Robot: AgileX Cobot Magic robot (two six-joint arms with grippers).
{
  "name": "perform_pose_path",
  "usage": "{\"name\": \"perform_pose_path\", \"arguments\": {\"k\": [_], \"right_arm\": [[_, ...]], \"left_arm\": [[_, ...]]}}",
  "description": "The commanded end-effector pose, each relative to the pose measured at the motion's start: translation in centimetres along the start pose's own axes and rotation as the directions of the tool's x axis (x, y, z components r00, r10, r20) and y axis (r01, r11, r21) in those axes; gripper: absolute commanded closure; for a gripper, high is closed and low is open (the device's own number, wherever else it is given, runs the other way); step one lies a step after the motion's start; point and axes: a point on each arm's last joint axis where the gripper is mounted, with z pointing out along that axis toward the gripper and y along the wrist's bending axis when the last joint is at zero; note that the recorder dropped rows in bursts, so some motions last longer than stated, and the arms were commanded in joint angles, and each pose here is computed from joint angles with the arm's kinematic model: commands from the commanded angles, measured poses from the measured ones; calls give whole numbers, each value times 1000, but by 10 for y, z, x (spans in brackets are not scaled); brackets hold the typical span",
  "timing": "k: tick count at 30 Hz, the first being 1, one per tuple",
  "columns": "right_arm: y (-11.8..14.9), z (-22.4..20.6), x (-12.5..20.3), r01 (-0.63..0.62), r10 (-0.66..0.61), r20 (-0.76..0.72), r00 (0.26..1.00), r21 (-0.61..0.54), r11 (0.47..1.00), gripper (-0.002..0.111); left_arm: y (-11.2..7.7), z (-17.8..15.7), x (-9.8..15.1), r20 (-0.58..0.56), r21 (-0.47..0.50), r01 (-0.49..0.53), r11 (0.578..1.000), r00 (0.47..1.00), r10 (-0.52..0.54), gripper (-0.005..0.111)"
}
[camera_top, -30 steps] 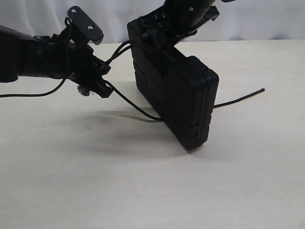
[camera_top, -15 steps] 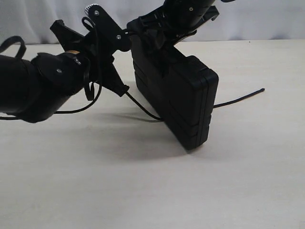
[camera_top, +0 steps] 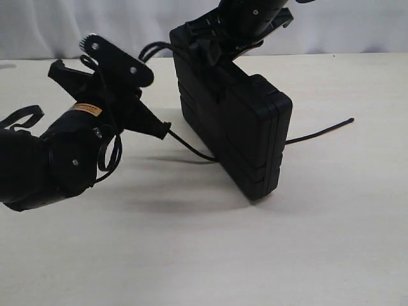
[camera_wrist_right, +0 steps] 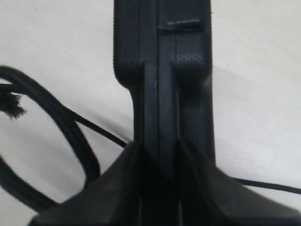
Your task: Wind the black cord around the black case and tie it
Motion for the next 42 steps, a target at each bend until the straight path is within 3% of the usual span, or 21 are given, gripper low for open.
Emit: {"name": "perform_pose_path", "arguments": {"k": [1,3,6,10,17,23,33,39,42], "right_arm": [[-1,7,2,-2,2,-14,1000,6,1000,104],[-1,7,1,-2,2,-6,1000,6,1000,104],[-1,7,1,-2,2,-3,1000,6,1000,104],[-1,7,0,-2,2,2,1000,6,1000,104],[-1,7,0,-8,8,1,1000,2,1000,104],[0,7,0,-16,16,1,1000,-14,1000,104],[0,7,0,-16,16,-1,1000,-14,1000,104],[0,7,1,-16,16,-7,1000,-14,1000,104],[0,7,1,-16,16,-10,1000,-14,1000,104]], "left_arm": [[-10,2,10,16,-11,131,991,991,-131,107],[-24,5,29,-14,-2,179,984,984,-179,107],[-42,3,34,29,23,178,984,983,-179,107],[-42,2,26,87,-14,224,974,971,-222,107],[-59,15,46,4,7,136,991,991,-136,107],[-66,20,43,6,11,168,986,986,-168,107],[-92,11,23,53,51,-138,989,989,135,107],[-99,15,11,97,65,-382,922,922,376,107],[-97,15,4,161,16,-414,910,899,406,107]]}}
